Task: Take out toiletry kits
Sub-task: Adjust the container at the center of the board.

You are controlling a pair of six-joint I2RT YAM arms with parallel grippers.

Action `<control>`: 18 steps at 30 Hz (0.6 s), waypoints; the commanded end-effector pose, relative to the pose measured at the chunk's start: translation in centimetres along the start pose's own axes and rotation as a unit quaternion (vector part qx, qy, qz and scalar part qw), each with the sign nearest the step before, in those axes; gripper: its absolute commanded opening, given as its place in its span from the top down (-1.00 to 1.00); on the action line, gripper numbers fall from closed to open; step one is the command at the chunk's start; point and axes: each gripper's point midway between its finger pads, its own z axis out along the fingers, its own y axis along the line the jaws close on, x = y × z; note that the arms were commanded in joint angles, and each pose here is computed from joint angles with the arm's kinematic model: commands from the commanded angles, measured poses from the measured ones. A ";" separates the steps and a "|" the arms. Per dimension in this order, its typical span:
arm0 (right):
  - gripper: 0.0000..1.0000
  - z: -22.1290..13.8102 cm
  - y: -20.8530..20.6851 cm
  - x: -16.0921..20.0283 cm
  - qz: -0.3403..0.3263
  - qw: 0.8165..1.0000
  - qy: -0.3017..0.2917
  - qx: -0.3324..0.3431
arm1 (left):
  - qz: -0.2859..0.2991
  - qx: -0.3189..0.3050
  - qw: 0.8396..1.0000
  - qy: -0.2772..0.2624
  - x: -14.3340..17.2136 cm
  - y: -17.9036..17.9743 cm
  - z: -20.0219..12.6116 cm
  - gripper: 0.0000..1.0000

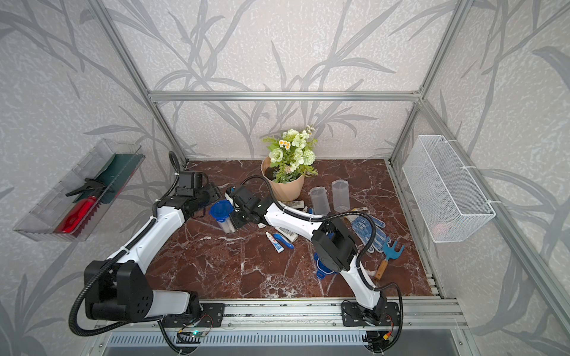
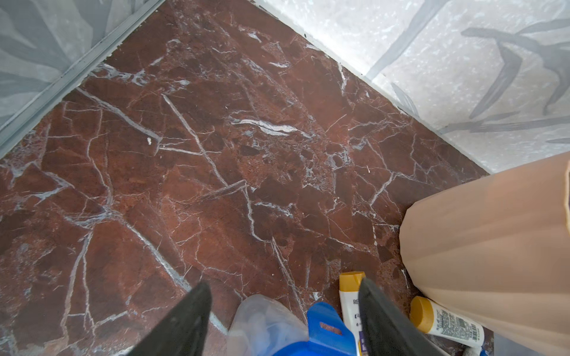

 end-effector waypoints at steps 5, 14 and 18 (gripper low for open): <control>1.00 0.4 -1.3 -2.1 0.002 1.000 -0.004 0.014 | -0.020 -0.007 1.000 0.019 2.7 1.5 -0.4 0.14; 1.00 1.7 -2.2 -4.4 -0.010 1.000 -0.004 0.023 | -0.041 0.033 0.998 0.026 4.6 1.4 -3.4 0.20; 0.99 2.0 -2.2 -5.8 -0.016 1.000 -0.013 0.012 | -0.037 0.035 0.998 0.025 5.3 1.8 -4.9 0.22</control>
